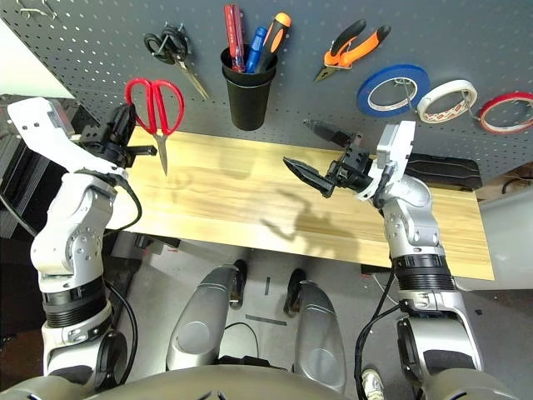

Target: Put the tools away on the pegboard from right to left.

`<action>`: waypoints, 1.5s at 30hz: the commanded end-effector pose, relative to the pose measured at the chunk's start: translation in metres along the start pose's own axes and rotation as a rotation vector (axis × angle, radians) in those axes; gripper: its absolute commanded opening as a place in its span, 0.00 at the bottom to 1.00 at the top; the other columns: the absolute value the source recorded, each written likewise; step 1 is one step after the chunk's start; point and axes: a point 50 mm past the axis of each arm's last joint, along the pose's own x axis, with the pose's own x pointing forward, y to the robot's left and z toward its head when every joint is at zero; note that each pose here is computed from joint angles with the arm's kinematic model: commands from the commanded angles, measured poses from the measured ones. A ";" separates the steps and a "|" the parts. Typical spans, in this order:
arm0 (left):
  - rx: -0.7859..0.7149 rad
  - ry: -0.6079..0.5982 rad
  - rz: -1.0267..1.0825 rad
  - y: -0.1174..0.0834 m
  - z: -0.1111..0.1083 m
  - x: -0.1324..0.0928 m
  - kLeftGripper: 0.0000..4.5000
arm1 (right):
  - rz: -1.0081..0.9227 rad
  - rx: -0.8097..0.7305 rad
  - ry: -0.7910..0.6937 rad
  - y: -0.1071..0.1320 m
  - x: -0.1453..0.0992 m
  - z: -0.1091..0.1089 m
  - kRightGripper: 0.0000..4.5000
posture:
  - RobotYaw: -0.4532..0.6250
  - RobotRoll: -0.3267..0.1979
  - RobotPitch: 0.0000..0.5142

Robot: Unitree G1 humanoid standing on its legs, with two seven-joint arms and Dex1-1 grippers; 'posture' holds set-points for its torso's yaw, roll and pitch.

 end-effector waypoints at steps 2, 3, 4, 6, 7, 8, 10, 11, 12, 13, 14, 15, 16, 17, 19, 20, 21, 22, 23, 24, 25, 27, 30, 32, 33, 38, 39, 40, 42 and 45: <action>-0.011 -0.041 -0.009 0.000 0.012 0.003 0.01 | 0.005 -0.017 -0.031 -0.004 -0.003 0.013 1.00 | 0.71 0.62 0.43; -0.011 -0.046 -0.010 0.000 0.013 0.005 0.01 | 0.001 -0.019 -0.035 -0.006 -0.003 0.015 1.00 | 0.71 0.62 0.43; -0.011 -0.052 -0.011 0.000 0.015 0.006 0.01 | -0.004 -0.021 -0.043 -0.009 -0.002 0.018 1.00 | 0.70 0.62 0.43; -0.012 -0.059 -0.011 0.001 0.018 0.009 0.01 | -0.008 -0.023 -0.057 -0.012 0.001 0.023 1.00 | 0.70 0.62 0.43; -0.013 -0.062 -0.011 0.001 0.020 0.011 0.01 | -0.008 -0.025 -0.064 -0.014 0.002 0.026 1.00 | 0.70 0.62 0.43; -0.014 -0.065 -0.011 0.002 0.021 0.012 0.01 | -0.007 -0.025 -0.073 -0.015 0.003 0.029 1.00 | 0.69 0.62 0.42; -0.015 -0.068 -0.012 0.002 0.022 0.015 0.01 | -0.004 -0.023 -0.084 -0.017 0.004 0.034 1.00 | 0.69 0.62 0.42; -0.016 -0.068 -0.012 0.003 0.023 0.017 0.01 | 0.000 -0.022 -0.092 -0.018 0.005 0.037 1.00 | 0.69 0.62 0.42; -0.018 -0.068 -0.012 0.003 0.023 0.019 0.01 | 0.000 -0.021 -0.097 -0.018 0.006 0.039 1.00 | 0.69 0.62 0.42; -0.022 -0.067 -0.011 0.004 0.022 0.020 0.01 | 0.000 -0.019 -0.102 -0.019 0.006 0.041 1.00 | 0.69 0.62 0.42; -0.024 -0.066 -0.011 0.004 0.022 0.021 0.01 | -0.001 -0.017 -0.105 -0.019 0.007 0.042 1.00 | 0.68 0.62 0.42; -0.026 -0.061 -0.010 0.005 0.021 0.023 0.01 | -0.002 -0.013 -0.110 -0.020 0.007 0.043 1.00 | 0.68 0.62 0.41; -0.027 -0.053 -0.009 0.005 0.018 0.024 0.01 | -0.003 -0.011 -0.113 -0.020 0.008 0.044 1.00 | 0.68 0.62 0.41; -0.029 -0.046 -0.008 0.006 0.017 0.026 0.01 | -0.002 -0.011 -0.115 -0.020 0.008 0.045 1.00 | 0.68 0.62 0.41; -0.034 -0.038 -0.008 0.006 0.014 0.029 0.01 | 0.000 -0.010 -0.116 -0.020 0.010 0.046 1.00 | 0.67 0.62 0.41; -0.036 -0.036 -0.008 0.007 0.013 0.030 0.01 | 0.001 -0.010 -0.117 -0.019 0.010 0.046 1.00 | 0.67 0.62 0.41; -0.037 -0.035 -0.009 0.007 0.012 0.032 0.01 | 0.002 -0.010 -0.118 -0.019 0.010 0.046 1.00 | 0.67 0.62 0.41; -0.040 -0.032 -0.009 0.007 0.010 0.034 0.01 | 0.004 -0.010 -0.119 -0.018 0.011 0.046 1.00 | 0.67 0.62 0.41; -0.044 -0.029 -0.008 0.007 0.009 0.036 0.01 | 0.005 -0.010 -0.119 -0.018 0.011 0.046 1.00 | 0.67 0.62 0.41; -0.047 -0.026 -0.008 0.007 0.008 0.037 0.01 | 0.006 -0.010 -0.120 -0.017 0.011 0.046 1.00 | 0.67 0.62 0.41; -0.048 -0.023 -0.008 0.008 0.007 0.039 0.01 | 0.007 -0.009 -0.120 -0.016 0.012 0.046 1.00 | 0.66 0.62 0.41; -0.048 -0.014 -0.005 0.009 0.003 0.043 0.01 | 0.009 -0.010 -0.120 -0.015 0.012 0.047 1.00 | 0.66 0.62 0.40; -0.049 0.002 -0.007 0.010 -0.002 0.051 0.01 | 0.012 -0.011 -0.122 -0.014 0.015 0.047 1.00 | 0.66 0.62 0.40; -0.052 0.014 -0.012 0.009 -0.006 0.056 0.01 | 0.012 -0.011 -0.125 -0.013 0.017 0.046 1.00 | 0.66 0.62 0.40; -0.047 0.023 -0.016 0.008 -0.008 0.059 0.01 | 0.011 -0.011 -0.126 -0.012 0.018 0.046 1.00 | 0.66 0.62 0.40; -0.023 0.116 -0.072 0.001 -0.028 0.074 0.15 | 0.000 -0.018 -0.133 -0.009 0.024 0.040 1.00 | 0.65 0.62 0.40; -0.010 0.143 -0.082 0.001 -0.033 0.074 0.20 | -0.009 -0.023 -0.130 -0.009 0.025 0.038 1.00 | 0.65 0.62 0.40; 0.017 0.157 -0.090 0.001 -0.038 0.074 0.27 | -0.017 -0.028 -0.125 -0.008 0.026 0.036 1.00 | 0.65 0.62 0.40; 0.068 0.196 -0.109 0.004 -0.050 0.070 0.44 | -0.046 -0.040 -0.111 -0.007 0.027 0.030 1.00 | 0.64 0.62 0.40; 0.122 0.269 -0.147 0.010 -0.069 0.055 0.69 | -0.131 -0.047 -0.071 -0.004 0.024 0.018 1.00 | 0.64 0.62 0.40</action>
